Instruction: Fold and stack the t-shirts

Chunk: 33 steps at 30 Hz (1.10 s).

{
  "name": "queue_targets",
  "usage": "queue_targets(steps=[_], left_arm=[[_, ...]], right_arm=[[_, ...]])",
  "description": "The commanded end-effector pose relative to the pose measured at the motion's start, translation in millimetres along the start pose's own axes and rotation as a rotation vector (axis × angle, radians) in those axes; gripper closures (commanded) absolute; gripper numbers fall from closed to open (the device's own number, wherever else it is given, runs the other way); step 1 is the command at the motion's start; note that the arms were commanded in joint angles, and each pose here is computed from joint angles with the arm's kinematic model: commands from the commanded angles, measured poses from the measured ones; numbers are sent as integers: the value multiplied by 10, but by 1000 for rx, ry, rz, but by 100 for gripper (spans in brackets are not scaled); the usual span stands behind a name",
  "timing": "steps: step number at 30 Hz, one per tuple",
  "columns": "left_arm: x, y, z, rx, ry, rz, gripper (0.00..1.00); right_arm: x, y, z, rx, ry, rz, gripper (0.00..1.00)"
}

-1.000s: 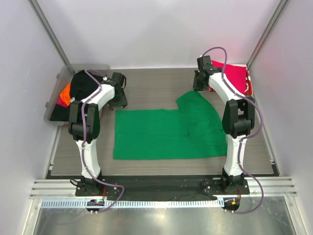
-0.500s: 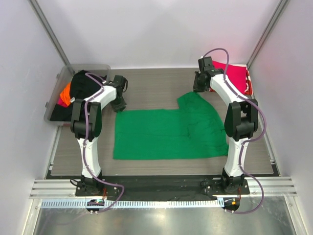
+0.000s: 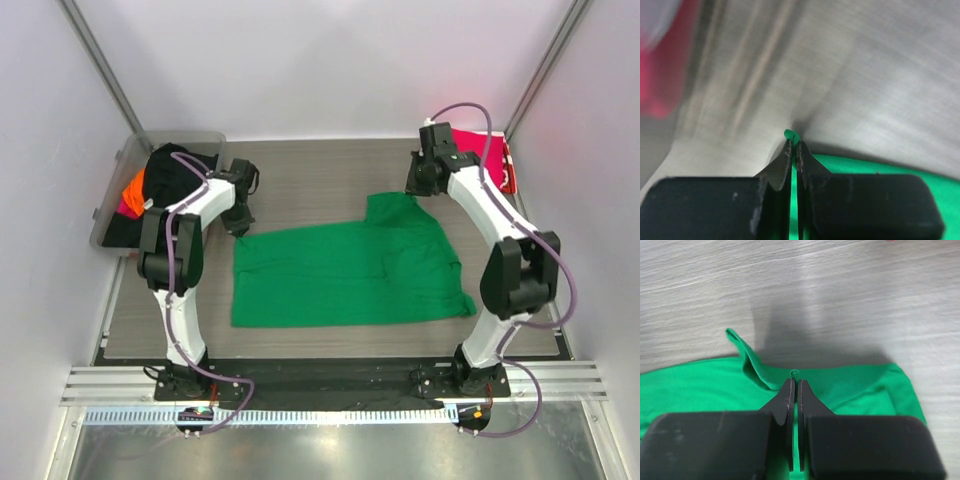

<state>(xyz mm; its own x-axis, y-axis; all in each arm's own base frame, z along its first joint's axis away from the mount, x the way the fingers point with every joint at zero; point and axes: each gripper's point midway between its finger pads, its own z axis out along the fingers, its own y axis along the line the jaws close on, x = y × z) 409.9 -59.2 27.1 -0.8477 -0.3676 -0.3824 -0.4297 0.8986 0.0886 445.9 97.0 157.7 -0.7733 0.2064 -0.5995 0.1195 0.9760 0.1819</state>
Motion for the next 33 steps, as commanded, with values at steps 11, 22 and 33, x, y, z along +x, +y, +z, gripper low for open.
queue_targets(steps=[11, 22, 33], left_arm=[[18, 214, -596, 22, -149, -19, 100], [152, 267, -895, -2, -245, -7, 100], [916, 726, -963, -5, -207, -111, 73]], right_arm=[[472, -336, -837, 25, -124, 53, 99], [942, -669, -1194, 62, -245, 211, 99], [1614, -944, -1192, 90, -273, 550, 83]])
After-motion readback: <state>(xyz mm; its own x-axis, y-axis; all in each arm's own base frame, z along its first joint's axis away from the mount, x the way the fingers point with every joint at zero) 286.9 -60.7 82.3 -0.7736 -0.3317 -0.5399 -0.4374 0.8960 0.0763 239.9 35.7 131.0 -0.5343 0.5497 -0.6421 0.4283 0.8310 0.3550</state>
